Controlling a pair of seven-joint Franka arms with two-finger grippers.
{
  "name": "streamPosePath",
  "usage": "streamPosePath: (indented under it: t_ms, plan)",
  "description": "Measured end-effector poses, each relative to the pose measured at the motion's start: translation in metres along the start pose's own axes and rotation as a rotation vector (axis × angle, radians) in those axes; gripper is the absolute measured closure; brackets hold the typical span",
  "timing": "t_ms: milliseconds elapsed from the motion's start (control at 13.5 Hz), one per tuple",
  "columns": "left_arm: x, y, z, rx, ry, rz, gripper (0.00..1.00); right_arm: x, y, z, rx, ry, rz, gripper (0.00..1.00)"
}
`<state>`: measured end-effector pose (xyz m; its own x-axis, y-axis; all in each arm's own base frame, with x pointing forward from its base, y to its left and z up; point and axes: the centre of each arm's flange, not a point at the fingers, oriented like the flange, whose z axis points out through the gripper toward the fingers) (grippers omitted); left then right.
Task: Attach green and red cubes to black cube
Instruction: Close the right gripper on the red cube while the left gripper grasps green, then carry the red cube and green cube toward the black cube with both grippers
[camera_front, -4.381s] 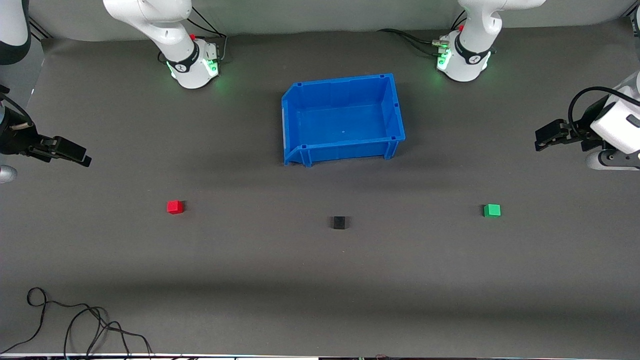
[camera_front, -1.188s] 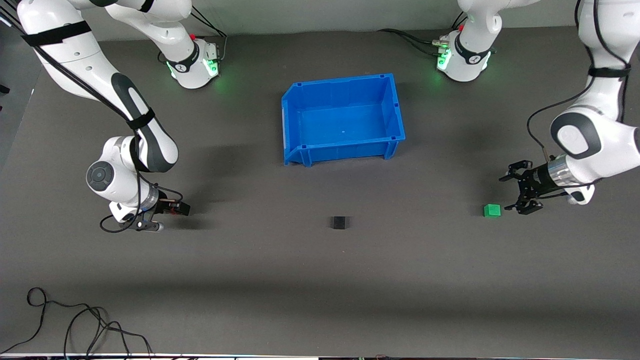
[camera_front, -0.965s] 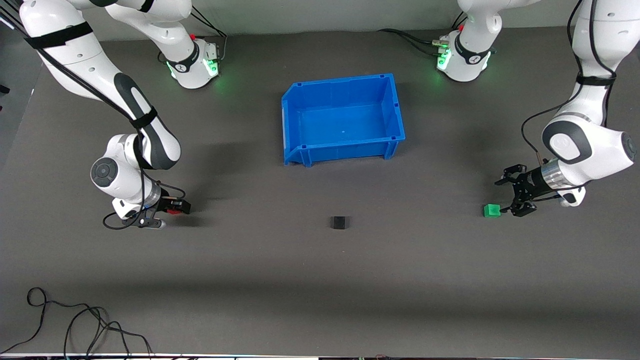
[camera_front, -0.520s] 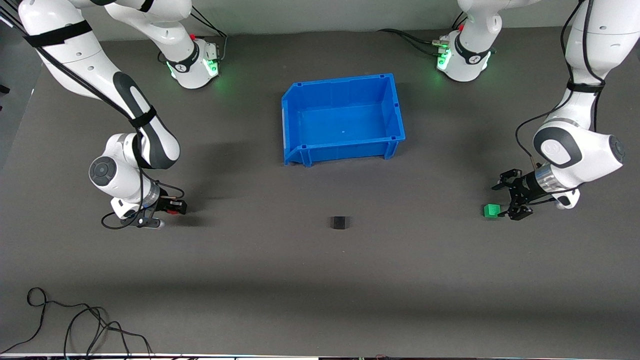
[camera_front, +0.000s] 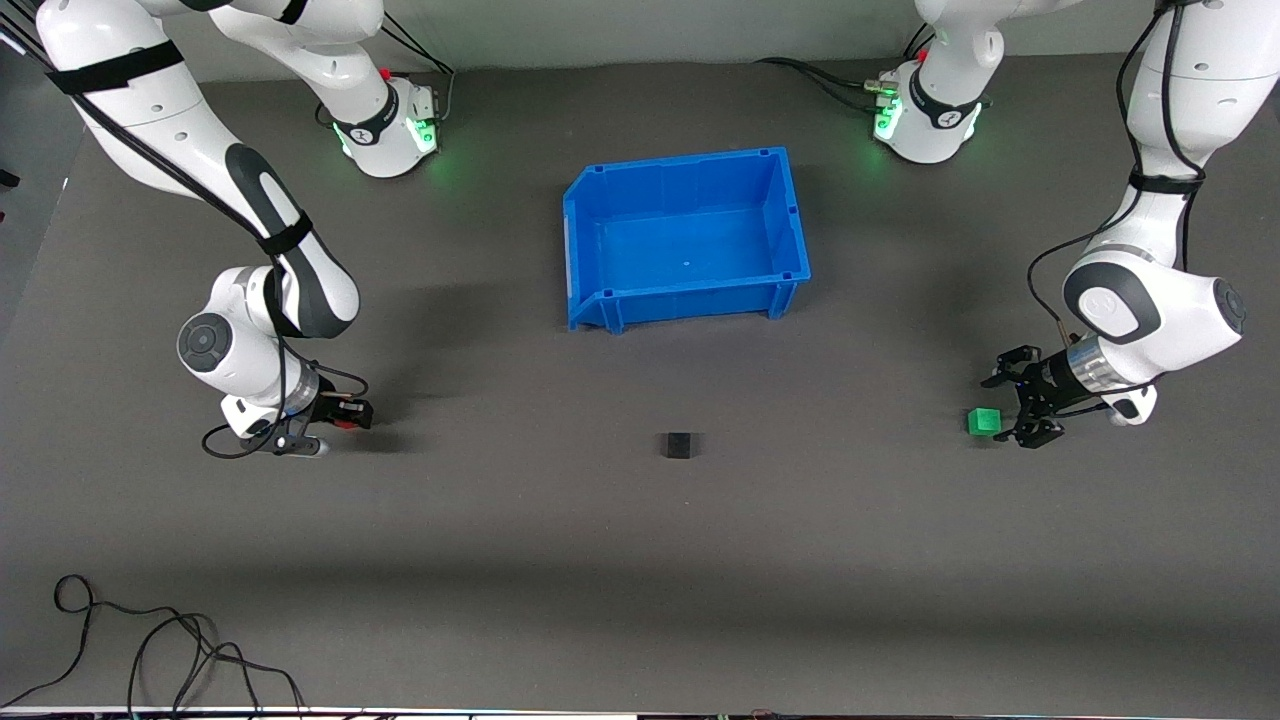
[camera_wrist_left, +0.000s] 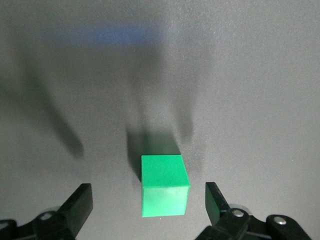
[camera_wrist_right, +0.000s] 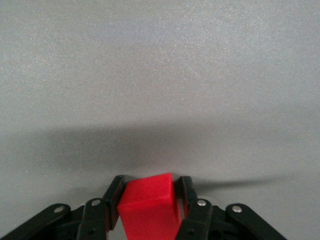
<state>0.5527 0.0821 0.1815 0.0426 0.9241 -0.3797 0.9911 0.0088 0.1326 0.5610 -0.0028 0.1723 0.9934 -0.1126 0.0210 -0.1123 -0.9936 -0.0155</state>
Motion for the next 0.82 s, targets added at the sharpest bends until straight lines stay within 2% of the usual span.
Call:
streamPosePath:
  t_ms: [149, 297, 371, 446, 520, 668, 817]
  plan:
    - [0.001, 0.000, 0.003, -0.004, 0.003, -0.005, 0.00, 0.000, 0.000, 0.000, 0.000, 0.000, 0.000, 0.45]
    - [0.001, 0.001, 0.005, -0.004, 0.003, -0.006, 0.06, 0.000, 0.000, 0.000, 0.000, 0.000, 0.000, 0.46]
    - [0.001, 0.001, 0.005, -0.005, 0.003, -0.006, 0.15, 0.000, 0.001, 0.000, 0.000, 0.001, 0.001, 0.47]
    - [0.001, 0.002, 0.006, -0.005, 0.003, -0.006, 0.30, 0.001, 0.001, -0.001, 0.000, 0.004, 0.002, 0.50]
    - [0.001, 0.003, 0.006, -0.006, 0.003, -0.005, 0.41, 0.002, 0.003, -0.002, 0.000, 0.009, 0.004, 0.61]
    - [0.000, 0.007, 0.004, -0.013, 0.003, 0.000, 0.63, 0.003, 0.003, -0.002, 0.000, 0.011, 0.003, 0.61]
    - [-0.007, 0.022, -0.004, -0.036, -0.005, 0.012, 0.63, 0.003, 0.003, -0.002, 0.001, 0.020, 0.002, 0.61]
